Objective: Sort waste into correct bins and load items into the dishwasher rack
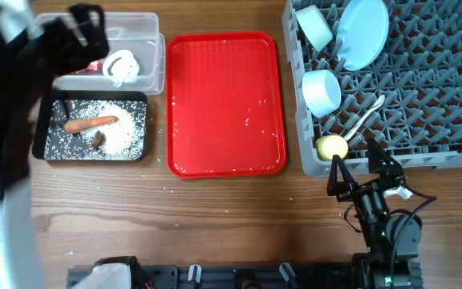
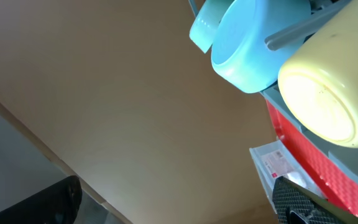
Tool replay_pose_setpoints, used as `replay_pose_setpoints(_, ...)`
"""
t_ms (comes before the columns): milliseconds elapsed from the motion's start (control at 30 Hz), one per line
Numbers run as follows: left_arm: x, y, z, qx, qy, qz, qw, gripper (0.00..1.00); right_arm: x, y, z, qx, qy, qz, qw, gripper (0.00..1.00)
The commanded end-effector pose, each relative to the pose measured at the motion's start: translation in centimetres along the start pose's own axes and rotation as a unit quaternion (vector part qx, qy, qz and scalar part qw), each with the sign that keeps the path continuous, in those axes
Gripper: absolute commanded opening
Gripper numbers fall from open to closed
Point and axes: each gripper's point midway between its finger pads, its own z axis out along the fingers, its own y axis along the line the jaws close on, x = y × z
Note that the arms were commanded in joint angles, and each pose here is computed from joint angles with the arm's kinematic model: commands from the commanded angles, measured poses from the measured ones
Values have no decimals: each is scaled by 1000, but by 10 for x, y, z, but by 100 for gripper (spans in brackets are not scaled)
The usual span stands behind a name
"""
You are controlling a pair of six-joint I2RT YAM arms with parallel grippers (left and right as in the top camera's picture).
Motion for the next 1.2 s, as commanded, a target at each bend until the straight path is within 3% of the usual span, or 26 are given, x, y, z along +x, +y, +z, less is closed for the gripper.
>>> replay_pose_setpoints(0,18,12,-13,-9,-33,6,999,100,-1,0,0,-3,-3,17,1000,100)
replay_pose_setpoints(100,54,23,-12,-1,-59,11,998,100,-1,0,0,-3,-3,17,1000,100)
replay_pose_setpoints(300,169,51,15,52,-106,22,993,100,-1,0,0,-3,-2,17,1000,100)
replay_pose_setpoints(500,247,74,24,73,-144,27,987,100,-1,0,0,-2,-3,17,1000,100)
replay_pose_setpoints(867,280,95,21,60,-195,29,979,100,-1,0,0,-3,-3,17,1000,100)
replay_pose_setpoints(1167,302,105,29,36,-154,22,987,100,-1,0,0,-3,-2,17,1000,100)
